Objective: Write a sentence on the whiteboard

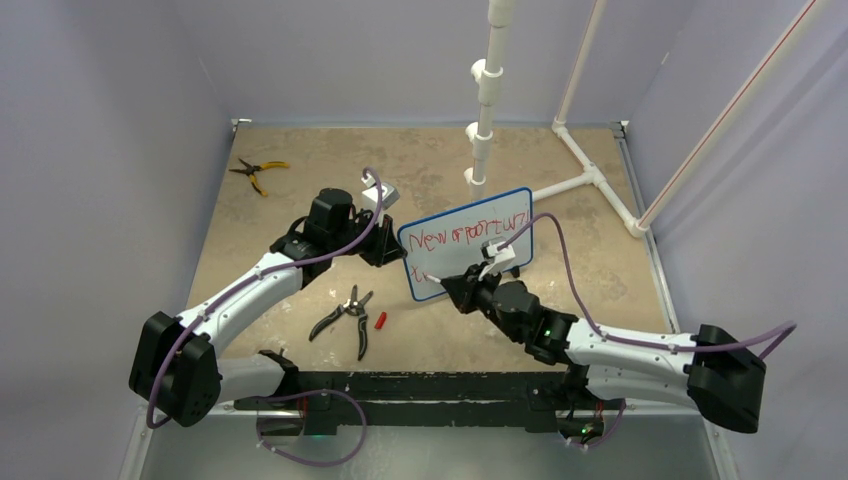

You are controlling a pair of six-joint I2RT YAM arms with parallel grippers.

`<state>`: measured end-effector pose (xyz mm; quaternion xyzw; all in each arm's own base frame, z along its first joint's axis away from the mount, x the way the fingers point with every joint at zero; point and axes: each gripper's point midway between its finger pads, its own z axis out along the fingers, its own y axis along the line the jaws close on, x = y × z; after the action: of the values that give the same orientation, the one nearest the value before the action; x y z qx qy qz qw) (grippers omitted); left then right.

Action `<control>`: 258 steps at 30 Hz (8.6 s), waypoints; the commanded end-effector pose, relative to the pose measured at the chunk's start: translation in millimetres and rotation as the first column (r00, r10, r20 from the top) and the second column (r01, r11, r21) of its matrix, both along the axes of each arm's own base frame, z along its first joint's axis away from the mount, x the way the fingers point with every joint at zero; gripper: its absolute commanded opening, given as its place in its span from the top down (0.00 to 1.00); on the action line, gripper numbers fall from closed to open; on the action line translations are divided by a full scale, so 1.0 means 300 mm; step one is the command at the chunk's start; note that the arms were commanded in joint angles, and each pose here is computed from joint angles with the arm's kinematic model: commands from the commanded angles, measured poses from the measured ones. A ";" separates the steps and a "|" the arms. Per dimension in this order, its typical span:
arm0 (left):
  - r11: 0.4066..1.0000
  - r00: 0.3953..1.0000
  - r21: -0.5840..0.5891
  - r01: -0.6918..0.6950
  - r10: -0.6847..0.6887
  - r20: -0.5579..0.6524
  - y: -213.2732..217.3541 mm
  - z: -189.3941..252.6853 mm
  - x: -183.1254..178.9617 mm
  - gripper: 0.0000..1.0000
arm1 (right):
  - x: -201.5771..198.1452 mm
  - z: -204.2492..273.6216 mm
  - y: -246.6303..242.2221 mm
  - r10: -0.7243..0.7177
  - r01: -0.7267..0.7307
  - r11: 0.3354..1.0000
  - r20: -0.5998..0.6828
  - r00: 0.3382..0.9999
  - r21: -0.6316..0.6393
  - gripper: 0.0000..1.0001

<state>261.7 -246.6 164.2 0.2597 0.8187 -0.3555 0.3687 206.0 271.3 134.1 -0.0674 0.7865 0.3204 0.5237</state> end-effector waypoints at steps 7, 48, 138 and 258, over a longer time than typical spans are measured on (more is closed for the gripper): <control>1.000 0.999 -0.023 -0.003 0.004 0.043 -0.005 0.035 0.014 1.00 | 0.031 0.168 0.024 -0.009 0.000 0.996 0.109 0.994 0.087 1.00; 1.000 0.999 -0.024 -0.001 0.002 0.033 -0.009 0.027 0.016 1.00 | 0.020 0.097 -0.004 -0.019 0.014 0.998 0.079 0.997 0.059 1.00; 1.000 0.999 -0.020 -0.010 0.011 0.041 -0.003 0.033 0.018 1.00 | 0.050 0.096 -0.088 -0.092 0.092 0.996 0.093 0.991 0.012 1.00; 1.000 0.999 -0.018 -0.006 0.006 0.033 -0.007 0.025 0.019 1.00 | 0.103 0.049 -0.231 -0.297 0.298 0.954 -0.031 0.954 0.019 1.00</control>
<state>262.8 -245.8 163.9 0.2578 0.8198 -0.3526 0.3703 228.5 202.5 127.3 0.0421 0.8108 0.2383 0.5330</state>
